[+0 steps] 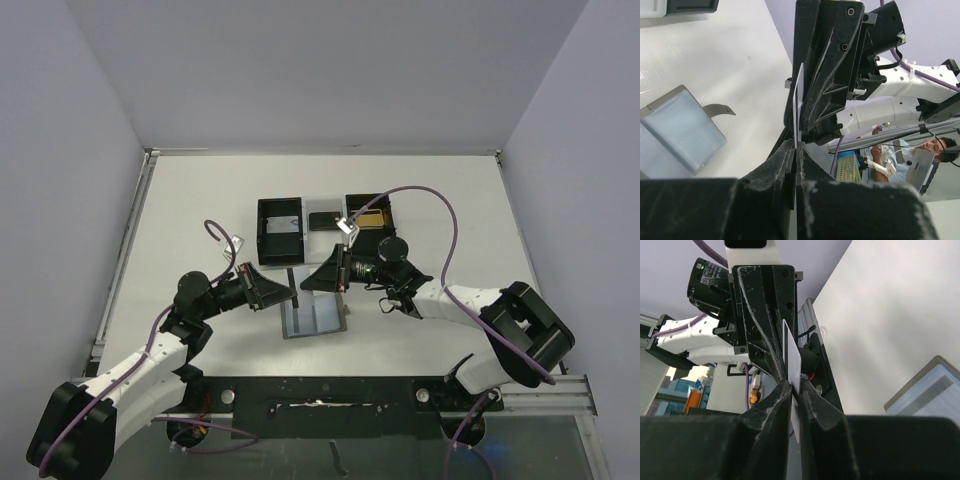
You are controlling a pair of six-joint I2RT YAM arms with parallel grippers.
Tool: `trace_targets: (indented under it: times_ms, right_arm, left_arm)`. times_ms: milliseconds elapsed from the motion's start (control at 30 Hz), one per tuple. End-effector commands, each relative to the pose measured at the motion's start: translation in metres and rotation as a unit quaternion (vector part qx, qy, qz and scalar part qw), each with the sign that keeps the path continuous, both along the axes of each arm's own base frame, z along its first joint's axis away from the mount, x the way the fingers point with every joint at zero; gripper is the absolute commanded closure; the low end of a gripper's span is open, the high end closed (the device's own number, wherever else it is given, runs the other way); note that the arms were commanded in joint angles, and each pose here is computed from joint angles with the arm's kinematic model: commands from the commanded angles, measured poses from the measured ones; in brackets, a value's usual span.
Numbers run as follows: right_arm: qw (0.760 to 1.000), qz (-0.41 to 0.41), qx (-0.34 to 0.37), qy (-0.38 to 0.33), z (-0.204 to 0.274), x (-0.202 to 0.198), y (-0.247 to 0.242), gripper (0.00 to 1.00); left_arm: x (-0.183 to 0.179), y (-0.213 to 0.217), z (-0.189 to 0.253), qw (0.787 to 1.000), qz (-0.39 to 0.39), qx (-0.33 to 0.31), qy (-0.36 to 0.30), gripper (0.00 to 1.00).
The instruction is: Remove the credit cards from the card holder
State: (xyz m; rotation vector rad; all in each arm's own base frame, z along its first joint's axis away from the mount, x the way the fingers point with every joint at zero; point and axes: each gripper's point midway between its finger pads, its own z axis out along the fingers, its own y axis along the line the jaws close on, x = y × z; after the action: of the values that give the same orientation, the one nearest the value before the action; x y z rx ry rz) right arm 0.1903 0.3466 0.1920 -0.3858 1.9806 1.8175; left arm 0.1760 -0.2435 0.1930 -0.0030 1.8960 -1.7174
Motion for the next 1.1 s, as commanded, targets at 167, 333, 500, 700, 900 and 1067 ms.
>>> trace_targets:
  times_ms: [167,333,500,700,900,1067]
  right_arm:
    - [0.998,0.021,0.038,-0.044,0.03,-0.008,-0.001,1.0]
    - [0.999,-0.005,0.01,-0.052,0.026,0.003,-0.003,1.0]
    - [0.995,-0.042,-0.045,-0.077,0.023,0.022,-0.005,1.0]
    - [0.961,-0.145,-0.153,-0.178,0.021,0.066,-0.018,1.0]
    - [0.875,-0.199,-0.264,-0.354,0.032,0.116,-0.022,1.0]
    - [0.803,-0.211,-0.292,-0.475,0.05,0.154,-0.013,1.0]
  left_arm:
    - [0.007,0.002,0.02,0.999,0.011,0.009,-0.05,0.8]
    - [0.024,0.013,0.004,0.993,0.062,0.091,-0.04,0.4]
    - [0.047,0.045,-0.004,0.968,0.159,0.192,-0.025,0.32]
    - [0.065,0.101,-0.015,0.911,0.256,0.322,0.009,0.3]
    - [0.082,0.156,-0.005,0.862,0.334,0.381,0.021,0.26]
    - [0.096,0.203,0.008,0.809,0.409,0.421,-0.015,0.25]
